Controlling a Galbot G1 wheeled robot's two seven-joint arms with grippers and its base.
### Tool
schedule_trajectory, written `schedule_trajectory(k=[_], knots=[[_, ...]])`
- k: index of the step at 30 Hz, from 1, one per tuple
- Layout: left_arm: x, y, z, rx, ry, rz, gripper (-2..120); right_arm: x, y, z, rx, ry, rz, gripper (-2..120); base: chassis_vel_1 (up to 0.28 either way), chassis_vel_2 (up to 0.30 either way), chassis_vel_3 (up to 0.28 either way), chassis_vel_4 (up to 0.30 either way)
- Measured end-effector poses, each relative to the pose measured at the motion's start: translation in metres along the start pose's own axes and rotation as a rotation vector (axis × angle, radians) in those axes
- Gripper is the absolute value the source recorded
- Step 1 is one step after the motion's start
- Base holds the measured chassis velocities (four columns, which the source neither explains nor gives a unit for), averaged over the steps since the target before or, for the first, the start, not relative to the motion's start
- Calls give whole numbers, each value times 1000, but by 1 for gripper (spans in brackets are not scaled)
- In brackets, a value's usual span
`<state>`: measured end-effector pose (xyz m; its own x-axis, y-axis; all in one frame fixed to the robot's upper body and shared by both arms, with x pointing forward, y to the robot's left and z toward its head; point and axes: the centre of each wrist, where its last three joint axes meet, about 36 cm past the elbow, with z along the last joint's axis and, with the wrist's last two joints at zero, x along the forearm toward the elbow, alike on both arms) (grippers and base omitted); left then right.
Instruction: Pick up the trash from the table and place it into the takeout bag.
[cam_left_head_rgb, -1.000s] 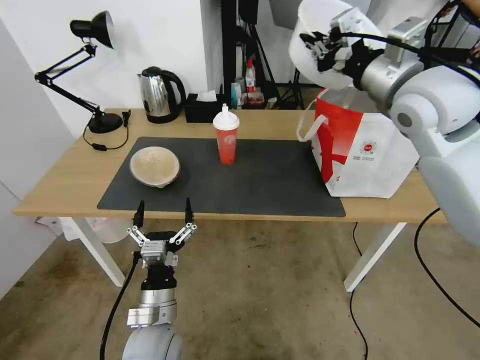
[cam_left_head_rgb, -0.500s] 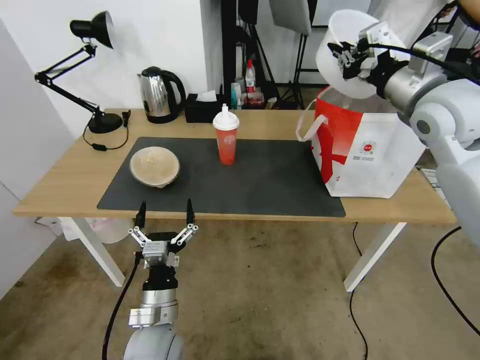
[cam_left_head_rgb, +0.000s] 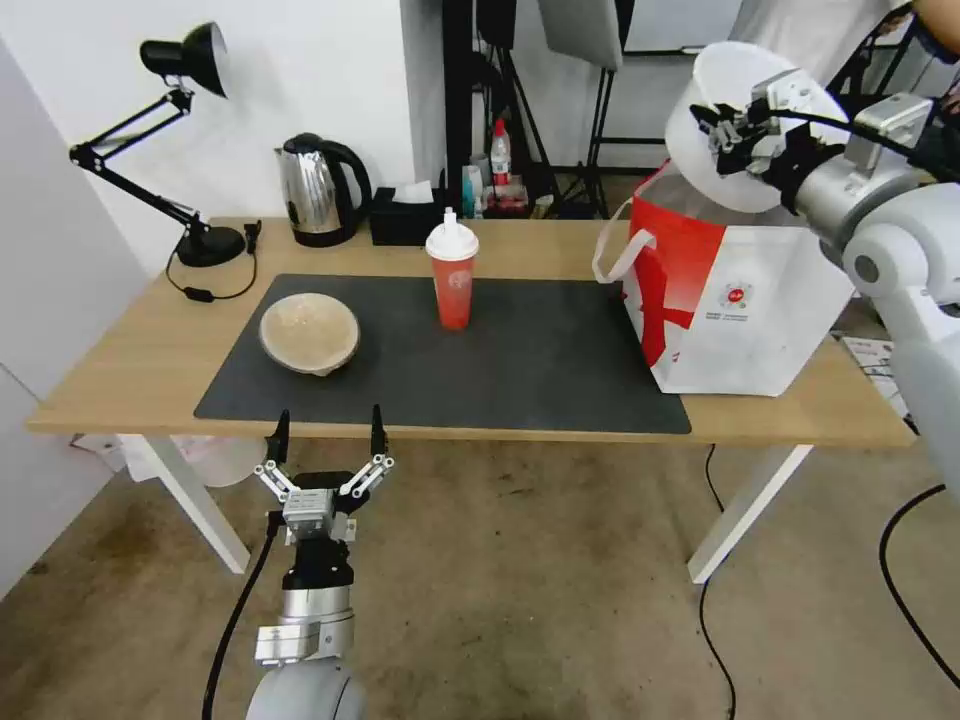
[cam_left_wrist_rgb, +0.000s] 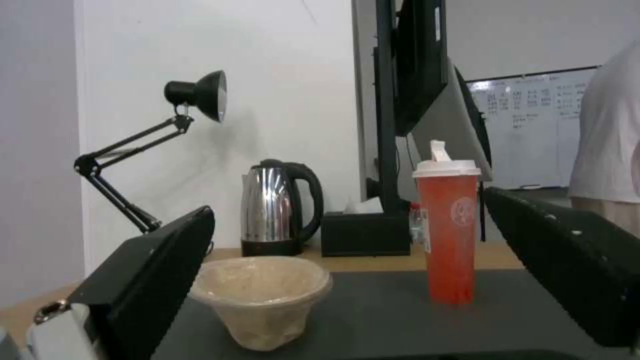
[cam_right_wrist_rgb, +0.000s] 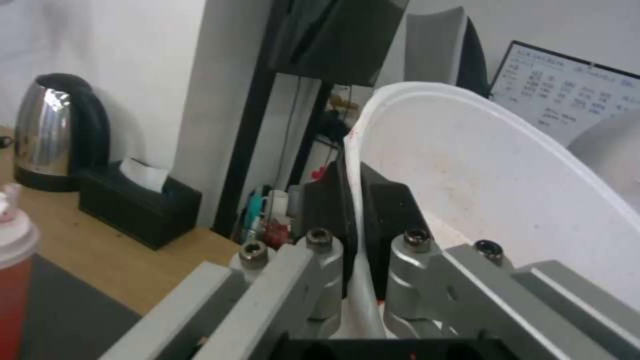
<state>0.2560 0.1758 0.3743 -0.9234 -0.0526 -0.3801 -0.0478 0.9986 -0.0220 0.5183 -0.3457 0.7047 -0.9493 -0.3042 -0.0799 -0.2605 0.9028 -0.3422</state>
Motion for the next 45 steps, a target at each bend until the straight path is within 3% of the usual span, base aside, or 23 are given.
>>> schedule_trajectory(k=[12,45], knots=[[1,2,0,-7,-1,-2,100,-9,-12,20,-17,10,25,0,0,0,0,0],[-4,6,8,-14,-1,-10,100,-40,-9,46,-28,15,17,0,0,0,0,0]])
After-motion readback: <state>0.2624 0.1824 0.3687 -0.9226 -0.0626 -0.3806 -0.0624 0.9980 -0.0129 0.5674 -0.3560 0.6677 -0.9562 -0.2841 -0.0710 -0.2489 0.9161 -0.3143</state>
